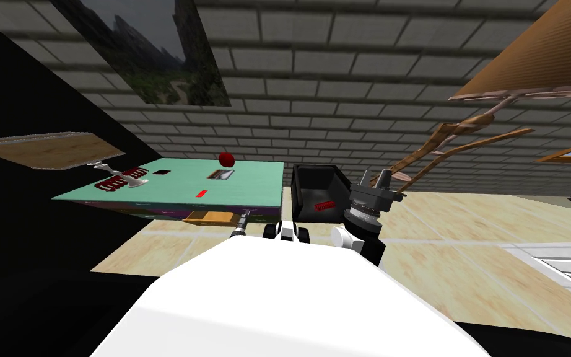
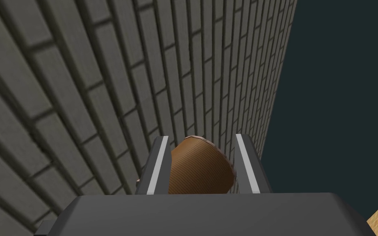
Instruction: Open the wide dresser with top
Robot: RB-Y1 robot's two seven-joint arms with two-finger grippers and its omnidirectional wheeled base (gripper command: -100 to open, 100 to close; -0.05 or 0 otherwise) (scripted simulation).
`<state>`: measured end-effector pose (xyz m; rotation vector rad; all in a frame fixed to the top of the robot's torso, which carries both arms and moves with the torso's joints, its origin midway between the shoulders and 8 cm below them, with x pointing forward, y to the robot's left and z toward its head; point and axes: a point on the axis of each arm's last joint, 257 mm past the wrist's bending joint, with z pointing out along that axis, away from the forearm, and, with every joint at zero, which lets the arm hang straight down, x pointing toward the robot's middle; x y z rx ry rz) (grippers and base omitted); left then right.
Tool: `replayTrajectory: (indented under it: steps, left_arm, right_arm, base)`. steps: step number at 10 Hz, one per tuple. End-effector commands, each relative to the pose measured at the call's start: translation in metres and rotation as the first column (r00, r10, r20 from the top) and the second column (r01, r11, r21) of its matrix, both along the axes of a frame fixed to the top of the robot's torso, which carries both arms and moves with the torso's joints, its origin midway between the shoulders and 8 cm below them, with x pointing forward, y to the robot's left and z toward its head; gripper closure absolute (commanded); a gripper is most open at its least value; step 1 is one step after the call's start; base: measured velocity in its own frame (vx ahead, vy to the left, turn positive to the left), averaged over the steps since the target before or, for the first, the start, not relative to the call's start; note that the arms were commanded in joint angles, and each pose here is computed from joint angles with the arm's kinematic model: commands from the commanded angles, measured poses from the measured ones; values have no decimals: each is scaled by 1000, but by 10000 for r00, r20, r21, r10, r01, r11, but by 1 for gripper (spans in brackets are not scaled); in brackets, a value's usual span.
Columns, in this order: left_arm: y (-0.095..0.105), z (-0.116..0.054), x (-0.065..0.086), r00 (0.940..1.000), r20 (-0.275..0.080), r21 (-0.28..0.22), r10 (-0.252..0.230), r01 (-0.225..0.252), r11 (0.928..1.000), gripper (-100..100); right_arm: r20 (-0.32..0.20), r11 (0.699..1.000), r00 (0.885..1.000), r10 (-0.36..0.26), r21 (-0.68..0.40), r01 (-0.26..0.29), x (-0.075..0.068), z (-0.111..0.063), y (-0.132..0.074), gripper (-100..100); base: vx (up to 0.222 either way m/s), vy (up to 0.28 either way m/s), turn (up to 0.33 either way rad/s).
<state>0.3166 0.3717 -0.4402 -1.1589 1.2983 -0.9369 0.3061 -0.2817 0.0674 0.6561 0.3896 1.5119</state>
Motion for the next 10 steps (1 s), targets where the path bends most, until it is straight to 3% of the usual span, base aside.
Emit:
replayTrajectory:
  steps: [1,2,4,5,6,7,10]
  left_arm:
    - [-1,11,-3,9995,323,41,-59,58,10000,100]
    - [4,12,-20,9996,277,79,23,-26,10000,100]
    - [4,13,-19,9995,313,85,15,-17,10000,100]
    - [9,15,-34,9995,299,140,83,-87,9999,100]
    - [8,5,-35,9999,5,88,155,-155,9998,100]
    - [14,11,-45,9999,110,82,125,-126,9999,100]
    - [18,21,-52,9995,326,91,41,-44,9999,100]
  right_arm:
    - [0,10000,10000,0,0,0,0,0,0,0]
    - [1,10000,10000,0,0,0,0,0,0,0]
    - [0,10000,10000,0,0,0,0,0,0,0]
    - [0,10000,10000,0,0,0,0,0,0,0]
    - [0,10000,10000,0,0,0,0,0,0,0]
    - [1,10000,10000,0,0,0,0,0,0,0]
    - [2,10000,10000,2,2,-2,0,0,0,0]
  base:
    - [21,-10,17]
    - [33,-12,-72]
    - [25,-7,-11]
    - [29,-4,-60]
    - [16,5,-5]
    - [-50,-21,13]
    - [-109,-47,20]
